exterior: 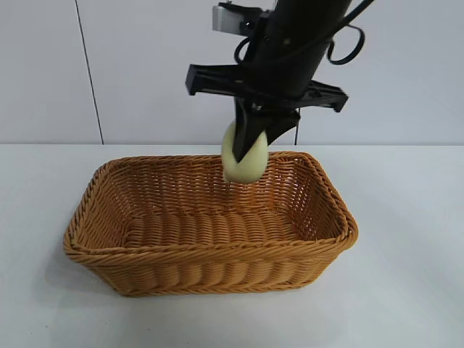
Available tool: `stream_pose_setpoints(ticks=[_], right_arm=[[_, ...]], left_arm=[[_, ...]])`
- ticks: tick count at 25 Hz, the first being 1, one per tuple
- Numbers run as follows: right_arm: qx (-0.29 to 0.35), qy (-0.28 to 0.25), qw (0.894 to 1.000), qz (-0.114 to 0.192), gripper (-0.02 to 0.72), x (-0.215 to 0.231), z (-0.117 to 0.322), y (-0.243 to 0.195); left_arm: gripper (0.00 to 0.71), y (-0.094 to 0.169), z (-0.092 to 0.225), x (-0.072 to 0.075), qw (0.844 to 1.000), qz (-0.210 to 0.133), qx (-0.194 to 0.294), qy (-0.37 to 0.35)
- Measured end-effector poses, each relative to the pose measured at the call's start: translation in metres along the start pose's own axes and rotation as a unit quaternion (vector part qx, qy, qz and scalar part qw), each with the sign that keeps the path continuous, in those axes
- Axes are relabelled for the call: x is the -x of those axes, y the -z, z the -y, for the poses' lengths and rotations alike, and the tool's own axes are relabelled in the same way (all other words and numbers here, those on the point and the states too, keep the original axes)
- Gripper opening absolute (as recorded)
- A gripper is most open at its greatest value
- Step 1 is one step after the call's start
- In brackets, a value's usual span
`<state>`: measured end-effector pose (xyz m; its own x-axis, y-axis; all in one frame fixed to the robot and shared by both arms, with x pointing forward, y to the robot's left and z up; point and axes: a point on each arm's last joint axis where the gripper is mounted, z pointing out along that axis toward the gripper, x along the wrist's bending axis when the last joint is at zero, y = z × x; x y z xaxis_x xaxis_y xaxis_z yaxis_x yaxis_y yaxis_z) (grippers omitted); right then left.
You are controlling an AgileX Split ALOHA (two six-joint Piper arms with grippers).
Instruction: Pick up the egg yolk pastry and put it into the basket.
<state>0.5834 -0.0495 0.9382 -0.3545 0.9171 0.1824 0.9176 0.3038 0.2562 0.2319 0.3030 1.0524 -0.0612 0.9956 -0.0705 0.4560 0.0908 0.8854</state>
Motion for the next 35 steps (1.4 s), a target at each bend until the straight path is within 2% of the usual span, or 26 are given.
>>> stream_pose_setpoints(ticks=[2, 4, 8, 9, 11, 14, 18, 23, 31, 35], right_arm=[[-0.008, -0.006, 1.000, 0.001, 0.114, 0.001, 0.001, -0.009], [-0.009, -0.009, 1.000, -0.001, 0.221, 0.001, 0.001, -0.011], [-0.008, -0.005, 1.000, -0.001, 0.580, 0.001, 0.001, -0.009], [-0.009, -0.003, 1.000, -0.002, 0.627, 0.001, 0.001, -0.008], [-0.015, -0.002, 1.000, -0.001, 0.669, 0.000, 0.002, -0.002], [-0.029, 0.007, 1.000, 0.007, 0.688, -0.001, 0.001, 0.014], [-0.037, 0.023, 0.998, 0.034, 0.691, -0.004, -0.013, 0.046], [-0.032, 0.012, 0.997, 0.063, 0.695, 0.011, -0.034, 0.083], [-0.011, -0.050, 0.995, 0.085, 0.695, 0.081, -0.049, 0.103], [-0.006, -0.092, 0.990, 0.106, 0.695, 0.130, -0.050, 0.112]], left_arm=[[0.695, 0.000, 0.000, 0.000, 1.000, 0.000, 0.000, 0.000], [0.695, 0.000, 0.000, 0.000, 1.000, 0.000, 0.000, 0.000], [0.695, 0.000, 0.000, 0.000, 1.000, 0.000, 0.000, 0.000], [0.695, 0.000, 0.000, 0.000, 1.000, 0.000, 0.000, 0.000], [0.695, 0.000, 0.000, 0.000, 1.000, 0.000, 0.000, 0.000], [0.695, 0.000, 0.000, 0.000, 1.000, 0.000, 0.000, 0.000], [0.695, 0.000, 0.000, 0.000, 1.000, 0.000, 0.000, 0.000], [0.695, 0.000, 0.000, 0.000, 1.000, 0.000, 0.000, 0.000], [0.695, 0.000, 0.000, 0.000, 1.000, 0.000, 0.000, 0.000], [0.695, 0.000, 0.000, 0.000, 1.000, 0.000, 0.000, 0.000]])
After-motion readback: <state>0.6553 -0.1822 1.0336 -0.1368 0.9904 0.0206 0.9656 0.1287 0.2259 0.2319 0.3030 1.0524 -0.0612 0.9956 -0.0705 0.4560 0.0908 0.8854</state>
